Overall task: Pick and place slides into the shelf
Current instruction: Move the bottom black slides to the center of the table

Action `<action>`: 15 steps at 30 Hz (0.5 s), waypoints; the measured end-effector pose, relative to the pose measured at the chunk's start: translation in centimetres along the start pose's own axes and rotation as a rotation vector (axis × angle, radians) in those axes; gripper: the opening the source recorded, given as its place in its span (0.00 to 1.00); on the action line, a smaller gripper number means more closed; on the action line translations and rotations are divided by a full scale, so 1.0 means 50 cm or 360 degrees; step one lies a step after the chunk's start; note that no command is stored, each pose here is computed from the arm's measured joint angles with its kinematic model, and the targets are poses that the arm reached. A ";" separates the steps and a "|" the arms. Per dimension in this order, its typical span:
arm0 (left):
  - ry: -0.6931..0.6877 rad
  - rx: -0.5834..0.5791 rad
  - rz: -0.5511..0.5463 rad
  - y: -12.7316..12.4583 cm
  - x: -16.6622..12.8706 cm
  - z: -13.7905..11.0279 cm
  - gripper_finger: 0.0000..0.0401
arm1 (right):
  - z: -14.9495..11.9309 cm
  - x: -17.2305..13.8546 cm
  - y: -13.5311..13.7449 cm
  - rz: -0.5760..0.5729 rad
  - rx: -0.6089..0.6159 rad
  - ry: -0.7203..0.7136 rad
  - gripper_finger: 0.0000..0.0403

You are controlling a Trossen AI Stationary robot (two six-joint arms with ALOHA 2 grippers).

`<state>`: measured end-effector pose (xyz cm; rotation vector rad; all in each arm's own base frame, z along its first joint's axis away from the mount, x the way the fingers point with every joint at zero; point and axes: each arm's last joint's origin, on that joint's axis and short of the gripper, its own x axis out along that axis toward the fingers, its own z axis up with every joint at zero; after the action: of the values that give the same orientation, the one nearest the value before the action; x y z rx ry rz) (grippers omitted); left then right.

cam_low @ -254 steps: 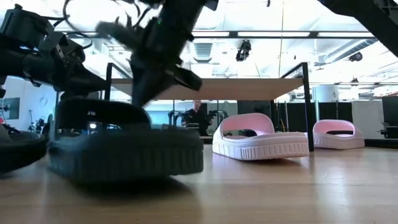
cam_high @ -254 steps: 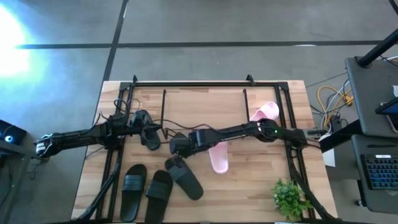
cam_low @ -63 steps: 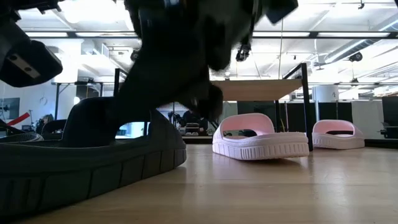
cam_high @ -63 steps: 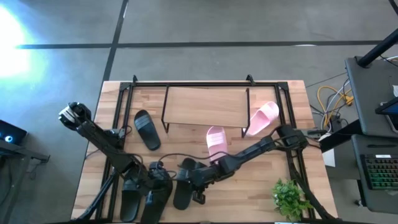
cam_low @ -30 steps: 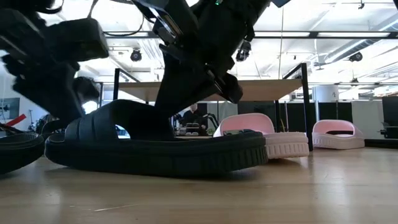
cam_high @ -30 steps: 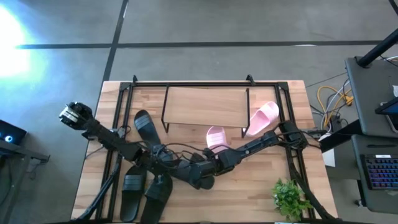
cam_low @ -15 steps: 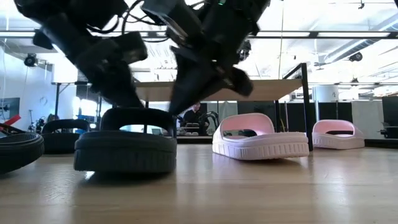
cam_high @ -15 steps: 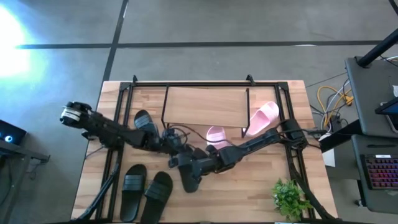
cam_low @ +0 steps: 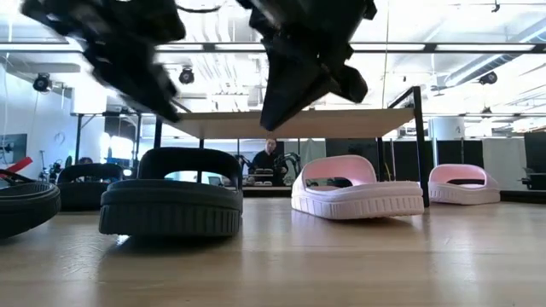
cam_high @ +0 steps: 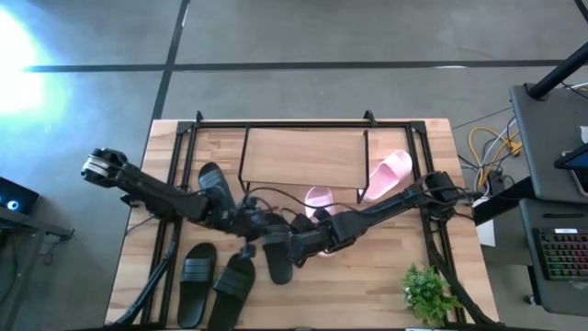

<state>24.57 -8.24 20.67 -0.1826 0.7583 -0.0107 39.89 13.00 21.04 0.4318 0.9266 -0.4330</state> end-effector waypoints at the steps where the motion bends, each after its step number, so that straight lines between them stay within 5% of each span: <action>1: 0.0062 0.0002 0.0000 -0.007 -0.008 -0.010 0.00 | 0.002 -0.004 0.000 0.0006 -0.0005 -0.0005 0.02; 6: 0.0205 0.0002 -0.0029 -0.032 -0.018 -0.056 0.00 | 0.004 -0.010 -0.003 0.0007 -0.0043 -0.0008 0.02; 15: 0.0270 0.0039 0.0017 -0.016 0.088 -0.081 0.00 | 0.004 -0.008 -0.006 -0.0007 -0.0074 0.0002 0.02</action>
<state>25.05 -10.02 14.94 -0.1557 0.9281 -0.0258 39.67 12.71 21.42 0.3879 0.9372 -0.4142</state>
